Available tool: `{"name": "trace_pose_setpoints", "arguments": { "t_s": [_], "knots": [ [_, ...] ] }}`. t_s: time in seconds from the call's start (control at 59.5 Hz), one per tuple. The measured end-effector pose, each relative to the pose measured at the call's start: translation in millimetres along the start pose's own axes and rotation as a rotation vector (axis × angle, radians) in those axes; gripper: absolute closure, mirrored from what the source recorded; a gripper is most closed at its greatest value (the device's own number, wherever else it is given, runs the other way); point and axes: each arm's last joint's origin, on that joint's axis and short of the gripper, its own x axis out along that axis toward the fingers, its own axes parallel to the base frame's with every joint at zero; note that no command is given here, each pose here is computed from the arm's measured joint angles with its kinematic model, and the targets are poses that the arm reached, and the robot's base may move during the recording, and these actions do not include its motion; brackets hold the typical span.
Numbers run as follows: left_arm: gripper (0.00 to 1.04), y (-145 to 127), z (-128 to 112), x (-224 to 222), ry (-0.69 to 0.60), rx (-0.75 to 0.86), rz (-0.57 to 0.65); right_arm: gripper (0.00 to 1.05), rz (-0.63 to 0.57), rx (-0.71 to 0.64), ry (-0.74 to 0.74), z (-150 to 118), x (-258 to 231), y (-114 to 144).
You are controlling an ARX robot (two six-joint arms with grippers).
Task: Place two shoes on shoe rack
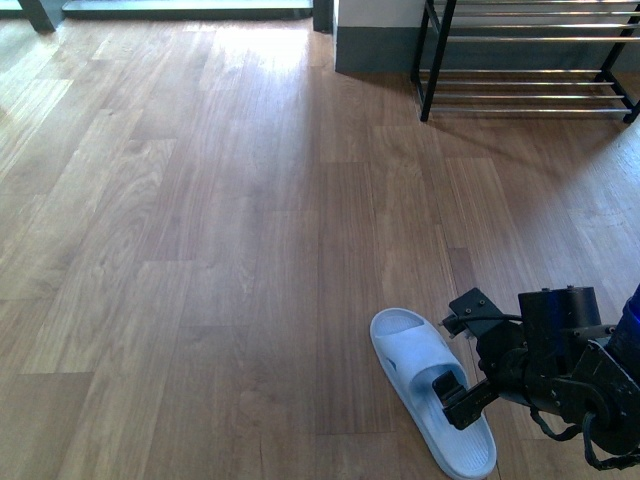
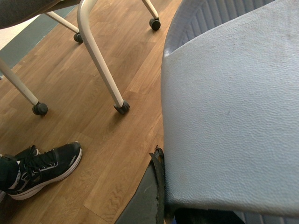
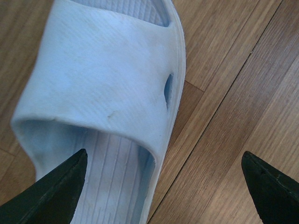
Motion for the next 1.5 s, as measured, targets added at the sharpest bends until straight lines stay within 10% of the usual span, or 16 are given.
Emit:
{"name": "trace_pose_setpoints", "arguments": {
  "t_s": [0.151,0.739,1.176,1.495],
  "knots": [
    [1.03,0,0,0,0.0,0.0,0.0,0.12,-0.001,0.005,-0.006,1,9,0],
    [1.03,0,0,0,0.0,0.0,0.0,1.04,-0.046,0.04,-0.052,-2,13,5],
    [1.03,0,0,0,0.0,0.0,-0.001,1.03,-0.17,-0.321,-0.465,101,-154,-34],
    [1.03,0,0,0,0.0,0.0,0.0,1.03,-0.107,-0.435,-0.745,102,-326,-13]
  ]
}}
